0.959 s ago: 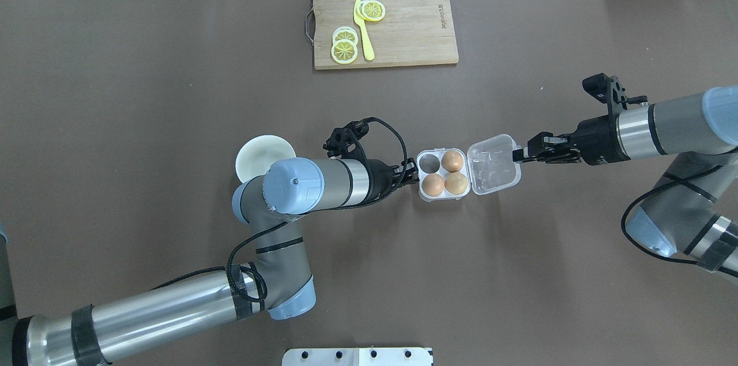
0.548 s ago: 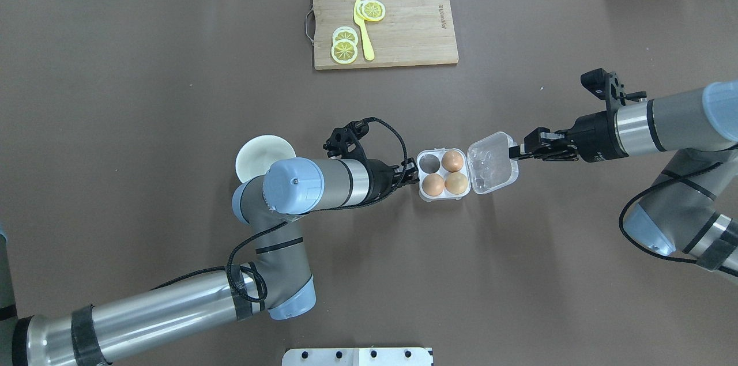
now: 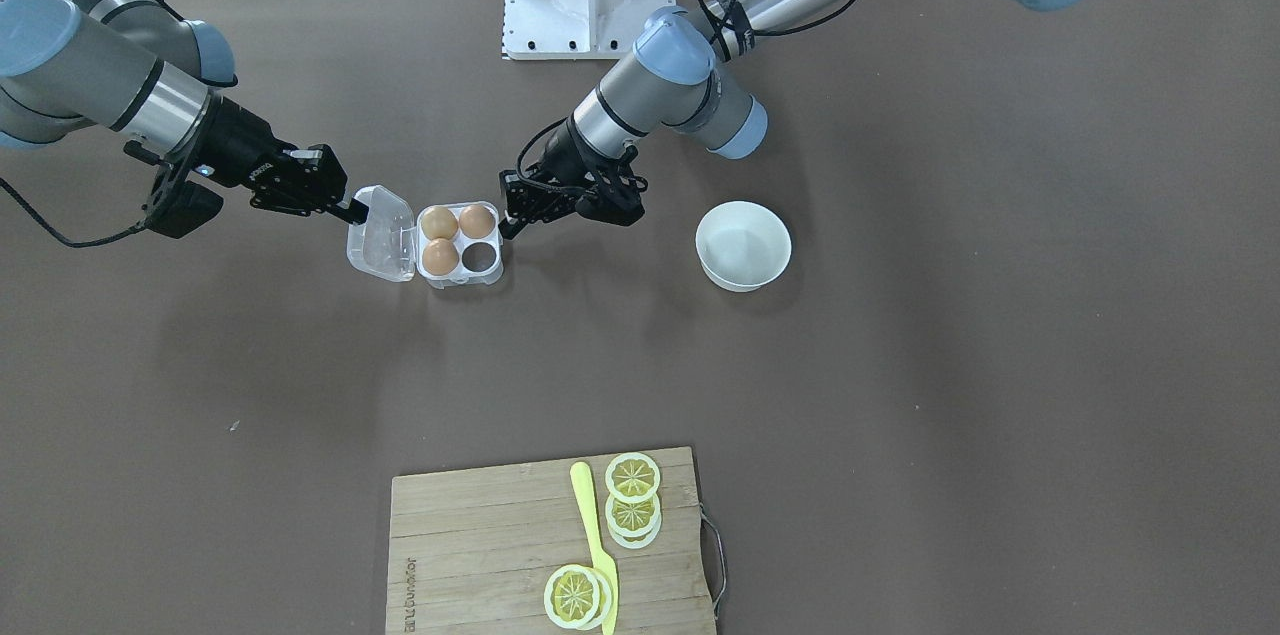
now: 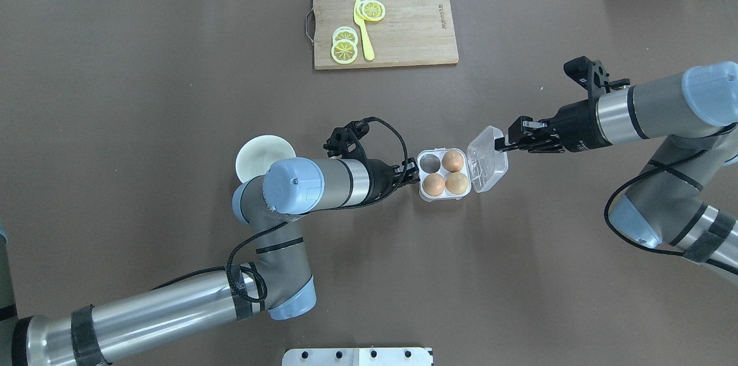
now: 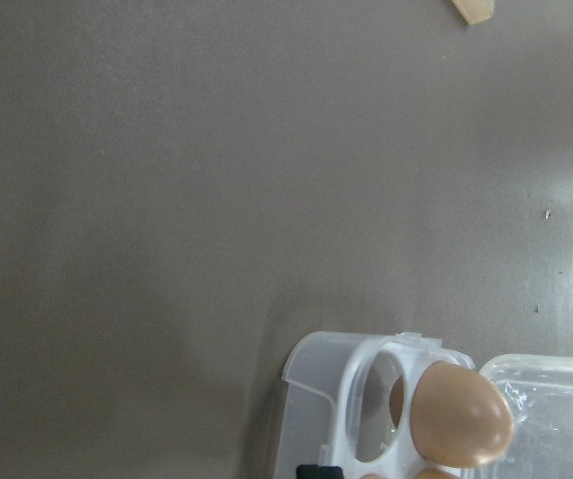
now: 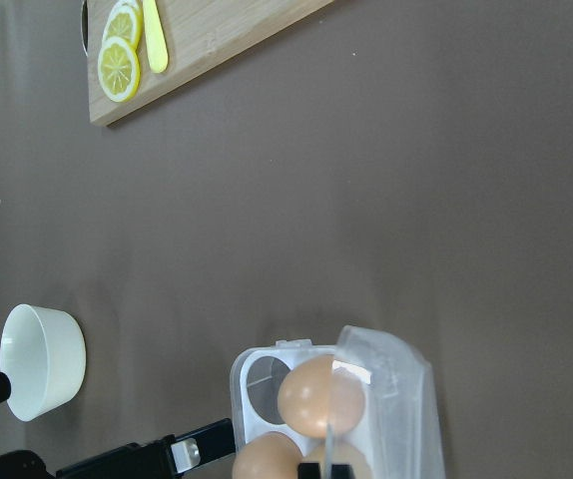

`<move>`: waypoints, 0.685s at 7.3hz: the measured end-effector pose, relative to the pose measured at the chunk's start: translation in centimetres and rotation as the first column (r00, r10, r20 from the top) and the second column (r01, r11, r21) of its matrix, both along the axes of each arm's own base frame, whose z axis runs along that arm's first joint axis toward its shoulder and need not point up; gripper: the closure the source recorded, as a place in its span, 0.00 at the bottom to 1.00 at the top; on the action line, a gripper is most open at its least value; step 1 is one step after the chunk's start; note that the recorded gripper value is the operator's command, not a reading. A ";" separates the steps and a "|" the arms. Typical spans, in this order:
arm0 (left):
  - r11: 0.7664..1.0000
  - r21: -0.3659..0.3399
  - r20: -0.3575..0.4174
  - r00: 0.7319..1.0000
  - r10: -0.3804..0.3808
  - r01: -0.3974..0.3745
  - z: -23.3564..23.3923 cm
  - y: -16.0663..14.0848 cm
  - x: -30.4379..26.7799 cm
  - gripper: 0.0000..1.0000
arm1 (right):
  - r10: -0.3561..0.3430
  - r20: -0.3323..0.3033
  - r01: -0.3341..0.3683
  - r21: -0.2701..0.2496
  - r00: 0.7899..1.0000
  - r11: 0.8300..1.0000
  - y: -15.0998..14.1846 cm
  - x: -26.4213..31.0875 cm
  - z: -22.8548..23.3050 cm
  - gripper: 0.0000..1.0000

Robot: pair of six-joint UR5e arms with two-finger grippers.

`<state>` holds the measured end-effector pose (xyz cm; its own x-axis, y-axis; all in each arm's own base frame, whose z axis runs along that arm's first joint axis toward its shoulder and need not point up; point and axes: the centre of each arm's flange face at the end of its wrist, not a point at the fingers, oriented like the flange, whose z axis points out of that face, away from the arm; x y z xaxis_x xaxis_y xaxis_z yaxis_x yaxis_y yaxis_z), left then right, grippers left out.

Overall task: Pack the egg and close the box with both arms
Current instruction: 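Swing the clear lid up and over the eggs with the right gripper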

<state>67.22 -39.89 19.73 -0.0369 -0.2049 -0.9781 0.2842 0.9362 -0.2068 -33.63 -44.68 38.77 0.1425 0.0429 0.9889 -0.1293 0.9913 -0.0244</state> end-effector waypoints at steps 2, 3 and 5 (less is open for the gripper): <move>1.000 0.000 -0.001 1.000 0.000 0.000 0.0 0.0 0.0 1.00 | 0.002 -0.008 -0.002 -0.013 1.000 1.000 -0.5 -0.6 -1.4 0.83; 1.000 0.000 -0.001 1.000 0.000 0.000 0.0 0.0 0.0 1.00 | 0.001 -0.008 -0.001 -0.013 1.000 1.000 -0.6 -0.9 -1.7 0.84; 1.000 0.000 -0.001 1.000 0.001 -0.001 0.0 0.0 0.0 1.00 | 0.001 -0.004 -0.001 -0.009 1.000 1.000 -0.7 -1.2 -2.6 0.83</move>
<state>67.22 -39.84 19.69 -0.0375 -0.2047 -0.9781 0.2831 0.9365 -0.2068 -34.85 -45.39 36.19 0.1461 0.0518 0.9879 -0.1305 0.9909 -0.0327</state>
